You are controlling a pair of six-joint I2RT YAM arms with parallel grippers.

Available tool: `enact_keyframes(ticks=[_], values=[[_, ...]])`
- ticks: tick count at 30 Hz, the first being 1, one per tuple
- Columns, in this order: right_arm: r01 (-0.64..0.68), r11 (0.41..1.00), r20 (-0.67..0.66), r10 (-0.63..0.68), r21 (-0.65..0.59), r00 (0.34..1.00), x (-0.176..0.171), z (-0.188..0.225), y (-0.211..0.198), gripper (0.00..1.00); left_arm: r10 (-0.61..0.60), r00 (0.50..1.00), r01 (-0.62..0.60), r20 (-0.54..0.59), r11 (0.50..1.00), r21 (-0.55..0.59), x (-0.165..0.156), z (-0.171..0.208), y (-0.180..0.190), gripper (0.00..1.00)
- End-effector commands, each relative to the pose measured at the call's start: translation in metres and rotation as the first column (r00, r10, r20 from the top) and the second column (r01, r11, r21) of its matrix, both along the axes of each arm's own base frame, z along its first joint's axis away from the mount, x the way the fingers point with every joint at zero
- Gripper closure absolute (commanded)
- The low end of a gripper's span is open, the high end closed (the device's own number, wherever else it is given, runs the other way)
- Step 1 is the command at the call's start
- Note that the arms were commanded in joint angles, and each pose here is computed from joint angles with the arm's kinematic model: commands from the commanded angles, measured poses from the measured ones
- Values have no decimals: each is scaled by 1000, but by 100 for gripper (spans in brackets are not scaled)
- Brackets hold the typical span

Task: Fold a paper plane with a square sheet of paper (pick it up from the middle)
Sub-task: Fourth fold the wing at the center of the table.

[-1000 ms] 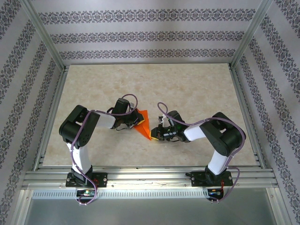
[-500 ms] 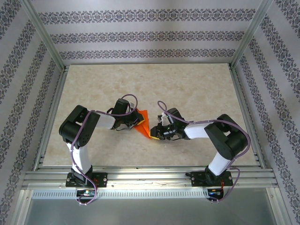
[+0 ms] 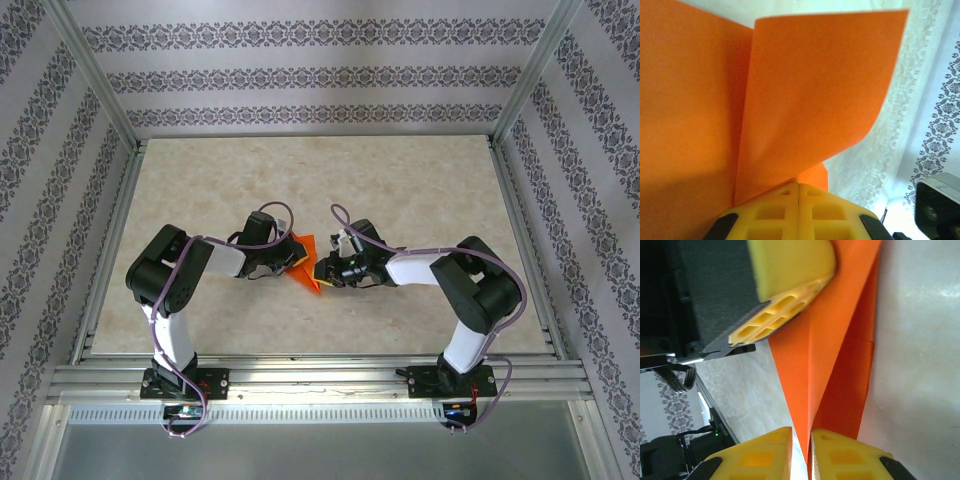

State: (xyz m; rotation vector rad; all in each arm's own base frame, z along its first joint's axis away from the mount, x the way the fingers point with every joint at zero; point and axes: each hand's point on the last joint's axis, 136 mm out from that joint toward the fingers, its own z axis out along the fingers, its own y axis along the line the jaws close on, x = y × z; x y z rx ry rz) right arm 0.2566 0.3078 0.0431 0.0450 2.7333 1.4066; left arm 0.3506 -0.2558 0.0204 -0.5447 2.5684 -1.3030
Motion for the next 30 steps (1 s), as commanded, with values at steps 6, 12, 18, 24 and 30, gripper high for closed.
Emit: enact_keyframes(ticks=[6, 12, 18, 24, 30], values=[[1, 1000, -32, -1, 2, 999, -3, -8, -3, 94, 30, 993, -19, -118, 995, 94, -25, -38, 14, 98], [-6, 1000, -71, 4, -22, 997, -13, -24, -7, 94, 53, 991, -42, -119, 995, 91, -24, -40, 16, 98], [-24, 999, -94, 21, -28, 995, -22, -32, -6, 94, 55, 991, -44, -123, 995, 93, -25, -42, 16, 99], [-27, 999, -91, 24, -30, 996, -26, -30, -7, 89, 57, 991, -46, -122, 995, 93, -24, -41, 16, 99], [-42, 999, -67, 40, -21, 997, -28, -21, -6, 84, 56, 991, -45, -124, 995, 94, -23, -42, 16, 99]])
